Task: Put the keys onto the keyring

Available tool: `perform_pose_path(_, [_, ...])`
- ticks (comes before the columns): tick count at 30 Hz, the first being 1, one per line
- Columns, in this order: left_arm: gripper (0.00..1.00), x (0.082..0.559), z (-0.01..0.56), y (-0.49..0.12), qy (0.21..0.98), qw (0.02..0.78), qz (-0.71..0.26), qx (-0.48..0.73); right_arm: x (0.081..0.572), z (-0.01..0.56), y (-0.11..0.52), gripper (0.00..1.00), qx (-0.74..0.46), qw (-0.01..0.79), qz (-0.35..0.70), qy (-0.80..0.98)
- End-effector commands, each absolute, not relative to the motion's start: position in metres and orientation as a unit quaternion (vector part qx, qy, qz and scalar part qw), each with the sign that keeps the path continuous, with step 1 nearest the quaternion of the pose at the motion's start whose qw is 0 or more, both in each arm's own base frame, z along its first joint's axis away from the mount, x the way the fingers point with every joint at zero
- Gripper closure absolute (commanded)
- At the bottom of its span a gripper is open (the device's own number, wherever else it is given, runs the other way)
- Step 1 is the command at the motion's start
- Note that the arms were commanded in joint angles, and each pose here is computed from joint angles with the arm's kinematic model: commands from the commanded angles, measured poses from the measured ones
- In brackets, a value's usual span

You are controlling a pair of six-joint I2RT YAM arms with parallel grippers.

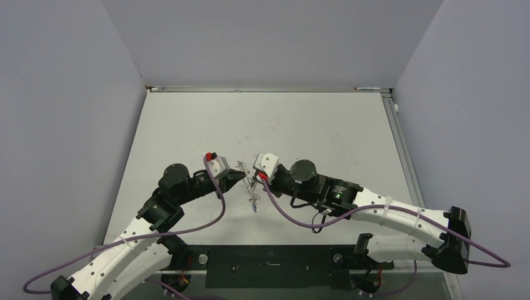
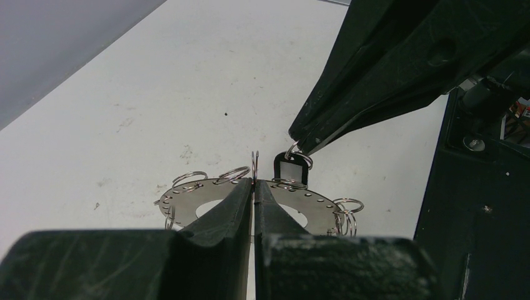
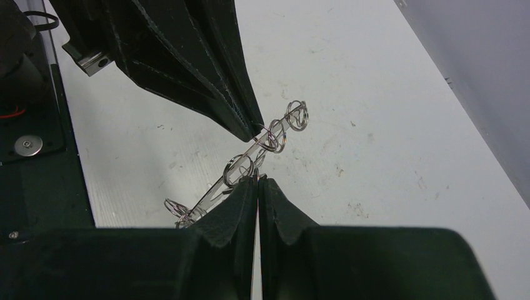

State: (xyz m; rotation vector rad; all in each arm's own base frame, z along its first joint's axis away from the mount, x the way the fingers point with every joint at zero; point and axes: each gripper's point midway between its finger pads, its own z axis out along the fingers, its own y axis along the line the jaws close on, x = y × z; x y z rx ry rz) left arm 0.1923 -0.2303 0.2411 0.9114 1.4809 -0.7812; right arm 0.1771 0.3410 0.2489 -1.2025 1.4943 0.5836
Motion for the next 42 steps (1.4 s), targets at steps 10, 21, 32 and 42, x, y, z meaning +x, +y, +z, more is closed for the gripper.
perform_pose_path(10, [1.00,0.191,0.280,-0.236,0.592,0.613,-0.345,0.393,0.173,0.290,0.352,0.95,-0.491,0.592,0.281,0.574])
perform_pose_path(21, [1.00,0.188,0.278,-0.237,0.590,0.609,-0.345,0.402,0.174,0.289,0.356,0.95,-0.490,0.593,0.286,0.572])
perform_pose_path(32, [1.00,0.187,0.278,-0.237,0.588,0.610,-0.344,0.405,0.176,0.284,0.359,0.95,-0.489,0.589,0.284,0.577])
perform_pose_path(42, [1.00,0.186,0.279,-0.237,0.587,0.610,-0.344,0.407,0.179,0.274,0.356,0.95,-0.483,0.583,0.280,0.591])
